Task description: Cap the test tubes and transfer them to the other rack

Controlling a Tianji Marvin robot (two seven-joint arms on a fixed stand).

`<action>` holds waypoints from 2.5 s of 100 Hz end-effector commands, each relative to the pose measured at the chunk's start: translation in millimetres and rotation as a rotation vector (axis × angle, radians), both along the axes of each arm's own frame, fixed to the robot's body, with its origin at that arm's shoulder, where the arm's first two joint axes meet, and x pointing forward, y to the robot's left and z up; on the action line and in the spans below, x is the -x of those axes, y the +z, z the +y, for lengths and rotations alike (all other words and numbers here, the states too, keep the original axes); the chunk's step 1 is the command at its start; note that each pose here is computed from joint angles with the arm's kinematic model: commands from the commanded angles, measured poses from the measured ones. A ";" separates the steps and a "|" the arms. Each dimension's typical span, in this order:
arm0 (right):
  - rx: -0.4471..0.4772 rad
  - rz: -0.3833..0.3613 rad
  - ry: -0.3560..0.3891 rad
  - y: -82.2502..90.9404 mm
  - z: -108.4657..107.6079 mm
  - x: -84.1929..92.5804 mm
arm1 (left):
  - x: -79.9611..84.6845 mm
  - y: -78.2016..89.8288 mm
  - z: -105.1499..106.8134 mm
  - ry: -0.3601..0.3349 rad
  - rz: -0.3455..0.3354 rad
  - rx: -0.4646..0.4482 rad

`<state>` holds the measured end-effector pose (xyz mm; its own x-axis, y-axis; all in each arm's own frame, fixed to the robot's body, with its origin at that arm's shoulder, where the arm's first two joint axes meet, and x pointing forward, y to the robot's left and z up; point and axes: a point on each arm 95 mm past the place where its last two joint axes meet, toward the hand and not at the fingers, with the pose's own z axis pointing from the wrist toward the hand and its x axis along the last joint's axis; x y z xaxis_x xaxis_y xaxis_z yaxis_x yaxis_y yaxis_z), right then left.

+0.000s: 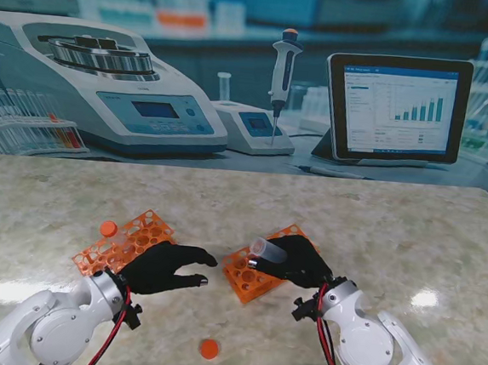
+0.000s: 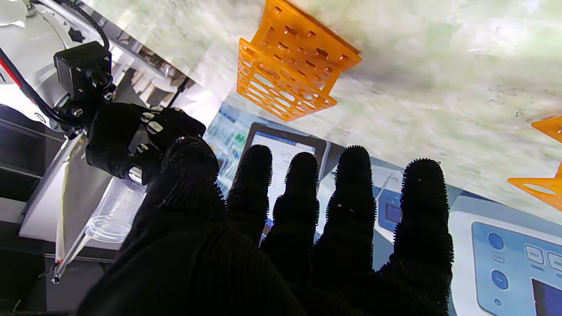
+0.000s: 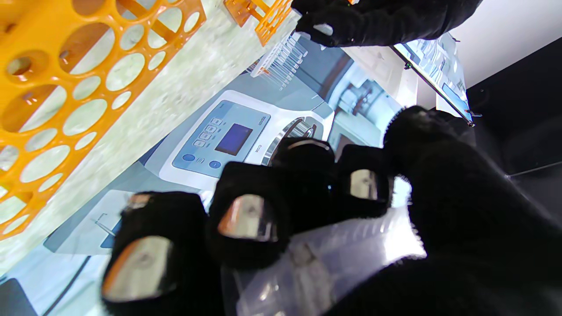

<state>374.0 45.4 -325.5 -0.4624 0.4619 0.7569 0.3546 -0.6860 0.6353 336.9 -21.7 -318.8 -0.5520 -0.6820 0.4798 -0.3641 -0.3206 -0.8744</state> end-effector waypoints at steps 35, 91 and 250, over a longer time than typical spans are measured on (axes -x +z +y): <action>0.005 -0.008 -0.023 0.4 -5.7 3.2 | 9.6 -18.1 -14.7 -0.069 0.042 -0.034; 0.012 -0.022 -0.029 2.8 -10.7 5.7 | 21.2 -45.6 -33.3 -0.167 0.106 -0.072; 0.049 -0.099 -0.043 17.7 -14.4 43.9 | 59.0 -71.7 -33.1 -0.306 0.066 -0.260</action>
